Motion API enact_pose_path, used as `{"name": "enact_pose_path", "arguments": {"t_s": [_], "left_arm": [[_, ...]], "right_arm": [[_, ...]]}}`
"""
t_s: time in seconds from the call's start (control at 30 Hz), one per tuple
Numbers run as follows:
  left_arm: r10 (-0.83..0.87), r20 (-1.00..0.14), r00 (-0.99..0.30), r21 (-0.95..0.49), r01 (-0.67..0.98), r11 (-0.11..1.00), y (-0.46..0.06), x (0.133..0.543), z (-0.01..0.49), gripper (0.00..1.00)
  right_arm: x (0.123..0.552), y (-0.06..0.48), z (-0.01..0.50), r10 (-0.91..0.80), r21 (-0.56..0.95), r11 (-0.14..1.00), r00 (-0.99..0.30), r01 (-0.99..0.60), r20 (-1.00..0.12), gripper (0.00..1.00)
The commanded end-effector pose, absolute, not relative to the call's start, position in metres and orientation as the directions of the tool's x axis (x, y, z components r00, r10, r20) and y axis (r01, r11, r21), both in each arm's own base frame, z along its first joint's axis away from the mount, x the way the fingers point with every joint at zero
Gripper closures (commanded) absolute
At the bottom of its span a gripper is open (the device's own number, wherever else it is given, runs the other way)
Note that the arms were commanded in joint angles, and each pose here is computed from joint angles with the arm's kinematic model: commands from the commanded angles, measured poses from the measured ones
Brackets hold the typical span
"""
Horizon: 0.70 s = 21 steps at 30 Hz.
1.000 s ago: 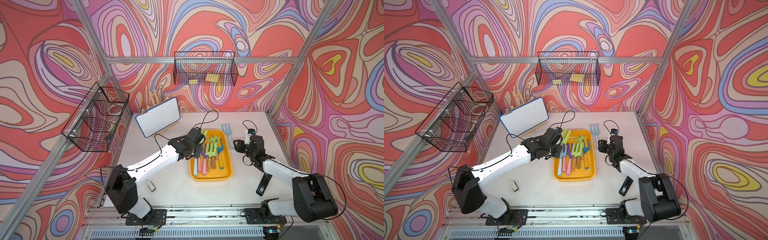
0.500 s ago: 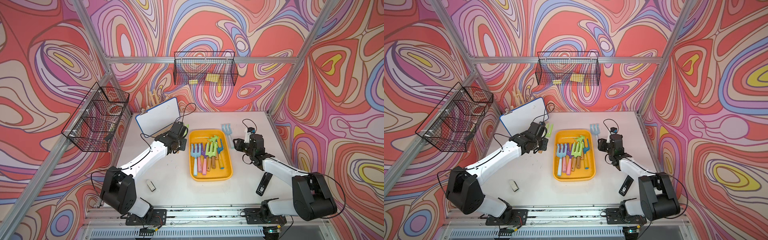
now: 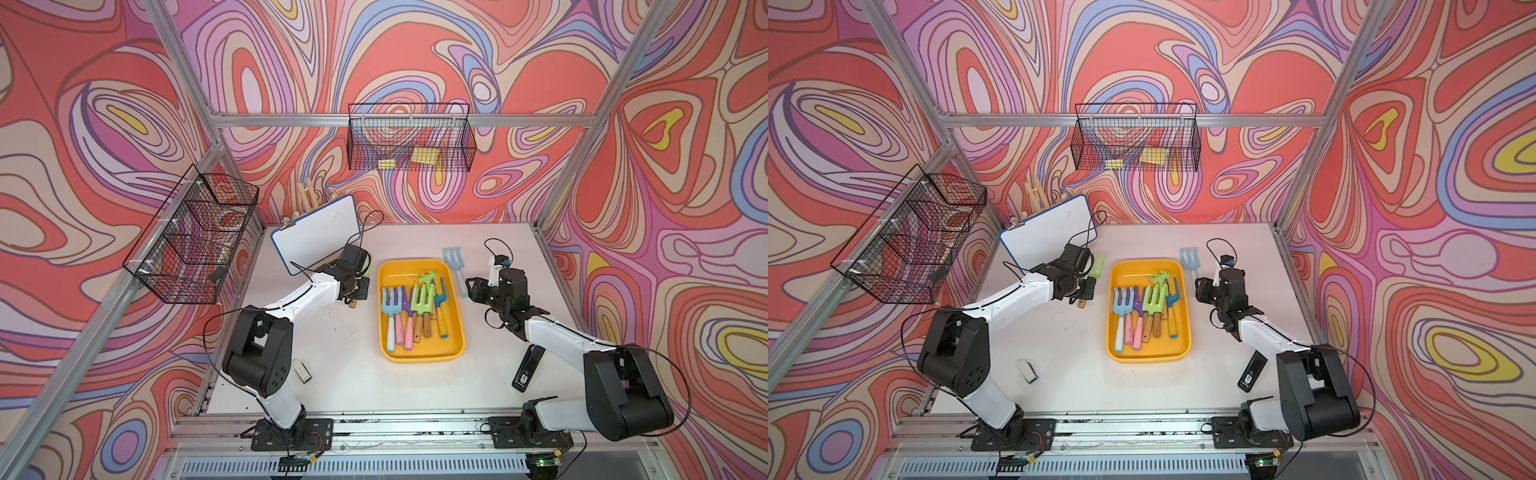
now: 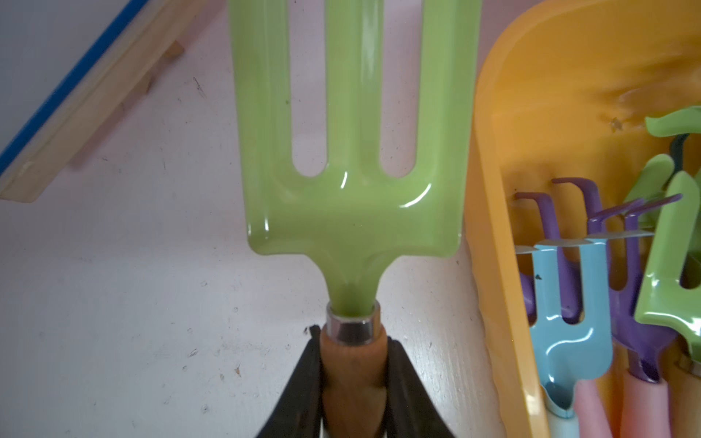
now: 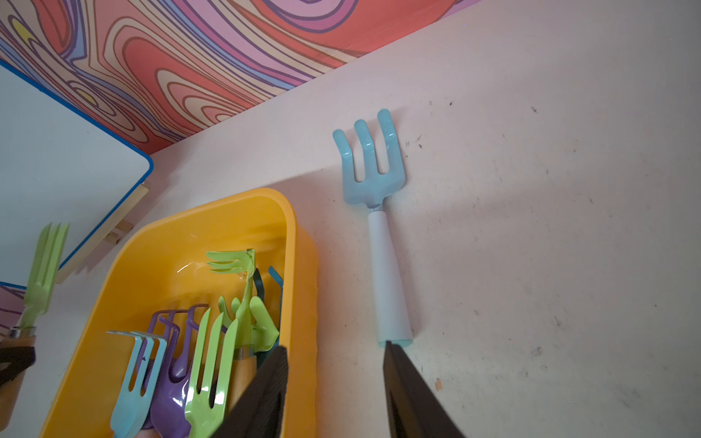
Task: Take the hand rake out of the storage box
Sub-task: Place the rake at the center of the board.
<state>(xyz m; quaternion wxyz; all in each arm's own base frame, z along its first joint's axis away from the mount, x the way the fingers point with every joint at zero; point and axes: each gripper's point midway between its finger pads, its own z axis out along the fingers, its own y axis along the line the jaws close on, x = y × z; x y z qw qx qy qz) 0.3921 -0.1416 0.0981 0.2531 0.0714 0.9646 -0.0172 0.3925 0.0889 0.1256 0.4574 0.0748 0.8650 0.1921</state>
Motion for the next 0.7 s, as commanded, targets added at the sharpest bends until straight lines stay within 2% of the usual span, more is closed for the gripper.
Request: {"name": "enact_pose_path", "arguments": {"t_s": [0.0,0.67], "left_arm": [[0.090,-0.524,-0.847,-0.034,0.126,0.991,-0.146,0.413,0.106,0.87],[0.059,-0.437,-0.898,-0.035,0.082,0.996,-0.155,0.449,0.064,0.88]], "right_arm": [[0.395,0.089,0.127,0.301,0.397,0.917,-0.572,-0.047,-0.763,0.54],[0.394,0.088,0.127,0.302,0.397,0.917,-0.568,-0.046,-0.765,0.54]]}}
